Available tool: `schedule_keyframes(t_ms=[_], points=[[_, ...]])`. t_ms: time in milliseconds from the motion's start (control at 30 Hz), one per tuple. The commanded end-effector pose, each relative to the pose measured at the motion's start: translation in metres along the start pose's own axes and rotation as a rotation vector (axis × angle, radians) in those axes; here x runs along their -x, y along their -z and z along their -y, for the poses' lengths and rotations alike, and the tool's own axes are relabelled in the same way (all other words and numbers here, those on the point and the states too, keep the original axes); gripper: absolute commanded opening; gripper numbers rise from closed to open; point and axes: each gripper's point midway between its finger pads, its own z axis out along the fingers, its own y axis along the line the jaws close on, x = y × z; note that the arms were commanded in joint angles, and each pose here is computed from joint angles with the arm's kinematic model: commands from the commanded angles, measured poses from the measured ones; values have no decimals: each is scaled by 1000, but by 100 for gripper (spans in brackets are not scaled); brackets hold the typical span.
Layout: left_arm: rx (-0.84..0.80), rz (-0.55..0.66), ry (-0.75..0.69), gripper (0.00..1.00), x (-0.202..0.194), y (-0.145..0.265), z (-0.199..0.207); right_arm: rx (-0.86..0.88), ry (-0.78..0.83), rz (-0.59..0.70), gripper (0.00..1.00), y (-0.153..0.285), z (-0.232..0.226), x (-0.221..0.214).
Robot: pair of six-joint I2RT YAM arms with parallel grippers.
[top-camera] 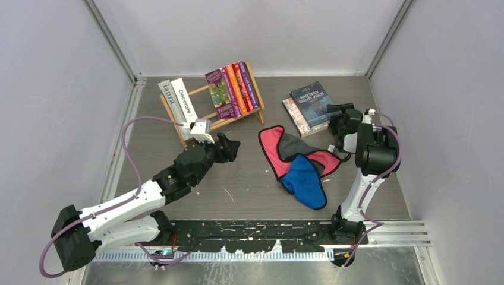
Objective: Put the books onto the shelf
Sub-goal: Pick up the book from the center of the board.
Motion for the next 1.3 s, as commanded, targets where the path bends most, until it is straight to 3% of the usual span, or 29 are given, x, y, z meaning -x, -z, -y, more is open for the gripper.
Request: schedule_keyframes(t_ms=[0, 233, 433, 867, 1267], points=[[-10, 76, 16, 65, 16, -2, 4, 62, -6, 1, 78, -13, -16, 4], [-10, 84, 28, 65, 17, 0, 3, 104, -13, -11, 31, -11, -22, 2], [-15, 93, 43, 66, 25, 6, 5, 156, 12, -13, 2, 6, -50, 10], [-126, 73, 118, 72, 38, 23, 28, 338, -63, -26, 1, 81, -125, 27], [-207, 63, 200, 74, 48, 22, 53, 465, -75, -92, 1, 183, -152, 5]])
